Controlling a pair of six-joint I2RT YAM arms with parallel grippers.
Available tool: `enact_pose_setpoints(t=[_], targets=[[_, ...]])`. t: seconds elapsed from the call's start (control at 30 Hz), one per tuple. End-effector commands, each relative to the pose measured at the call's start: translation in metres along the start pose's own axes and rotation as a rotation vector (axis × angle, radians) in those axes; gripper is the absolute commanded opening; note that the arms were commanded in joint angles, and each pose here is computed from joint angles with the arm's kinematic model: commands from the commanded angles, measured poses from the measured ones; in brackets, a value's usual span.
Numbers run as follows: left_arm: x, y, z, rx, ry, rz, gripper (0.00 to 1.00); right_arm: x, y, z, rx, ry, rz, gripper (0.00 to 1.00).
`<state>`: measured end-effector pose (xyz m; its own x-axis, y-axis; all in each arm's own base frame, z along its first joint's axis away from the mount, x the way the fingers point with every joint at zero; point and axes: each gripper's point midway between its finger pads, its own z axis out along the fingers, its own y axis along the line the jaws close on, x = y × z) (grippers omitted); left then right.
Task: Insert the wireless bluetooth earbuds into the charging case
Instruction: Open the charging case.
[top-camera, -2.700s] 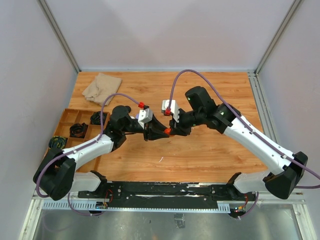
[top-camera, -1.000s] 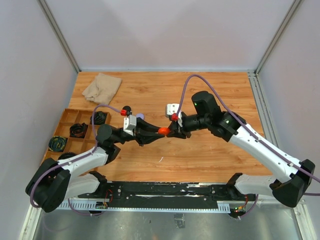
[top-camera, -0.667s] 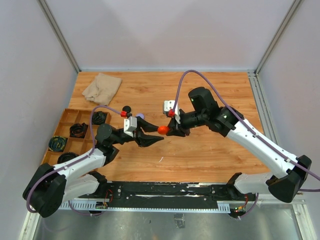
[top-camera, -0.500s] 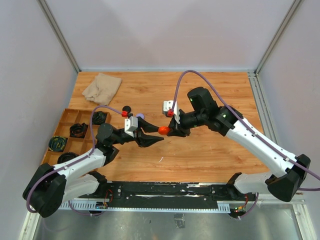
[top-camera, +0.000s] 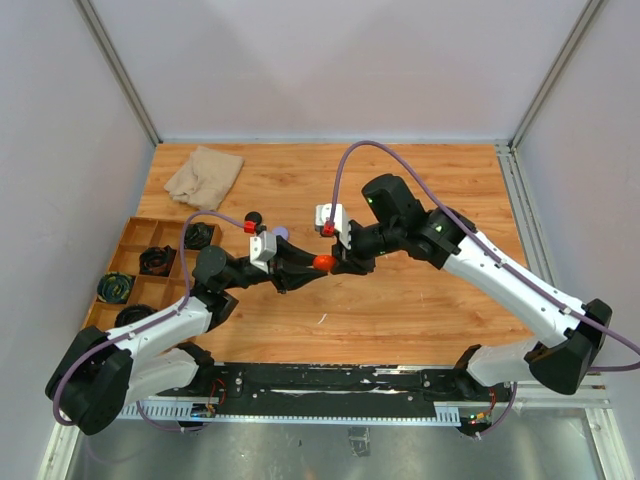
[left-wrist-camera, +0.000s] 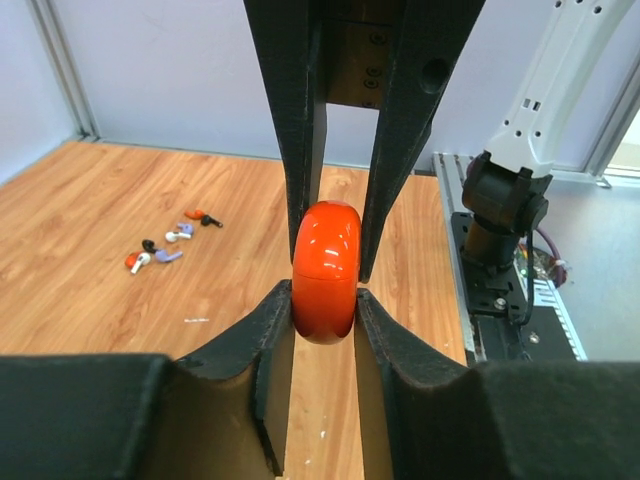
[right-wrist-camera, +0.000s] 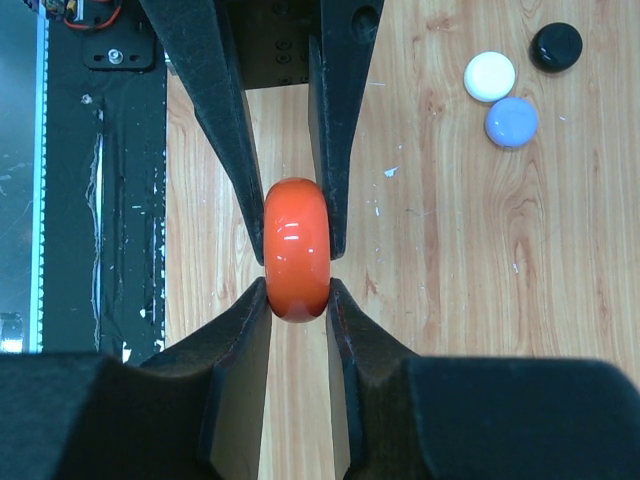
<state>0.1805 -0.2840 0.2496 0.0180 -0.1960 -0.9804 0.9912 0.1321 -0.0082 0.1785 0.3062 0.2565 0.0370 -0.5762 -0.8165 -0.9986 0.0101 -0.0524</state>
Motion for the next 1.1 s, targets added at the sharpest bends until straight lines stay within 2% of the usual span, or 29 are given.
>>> enact_pose_setpoints(t=[0.0, 0.13, 0.2, 0.33, 0.47, 0.63, 1.07], targets=[[-0.005, -0.004, 0.002, 0.028, -0.011, 0.023, 0.27, -0.006, -0.004, 0.0, 0.029, 0.022, -0.039, 0.01], [-0.003, -0.004, 0.002, 0.028, -0.007, 0.024, 0.08, -0.007, -0.005, -0.001, 0.038, 0.019, -0.046, 0.02], [-0.002, -0.004, 0.001, 0.024, -0.003, 0.024, 0.01, -0.009, -0.005, -0.003, 0.048, 0.006, -0.054, 0.16], [-0.001, -0.003, 0.0, 0.018, -0.004, 0.031, 0.0, -0.015, -0.004, -0.007, 0.071, -0.04, -0.078, 0.41], [-0.001, -0.004, -0.001, 0.015, -0.006, 0.051, 0.0, -0.02, -0.005, -0.009, 0.093, -0.082, -0.086, 0.54], [-0.002, -0.006, -0.004, 0.016, -0.011, 0.085, 0.0, -0.024, -0.011, -0.012, 0.135, -0.104, -0.096, 0.6], [0.003, -0.008, -0.011, 0.013, -0.011, 0.175, 0.0, -0.032, -0.03, -0.027, 0.277, -0.134, -0.105, 0.6]])
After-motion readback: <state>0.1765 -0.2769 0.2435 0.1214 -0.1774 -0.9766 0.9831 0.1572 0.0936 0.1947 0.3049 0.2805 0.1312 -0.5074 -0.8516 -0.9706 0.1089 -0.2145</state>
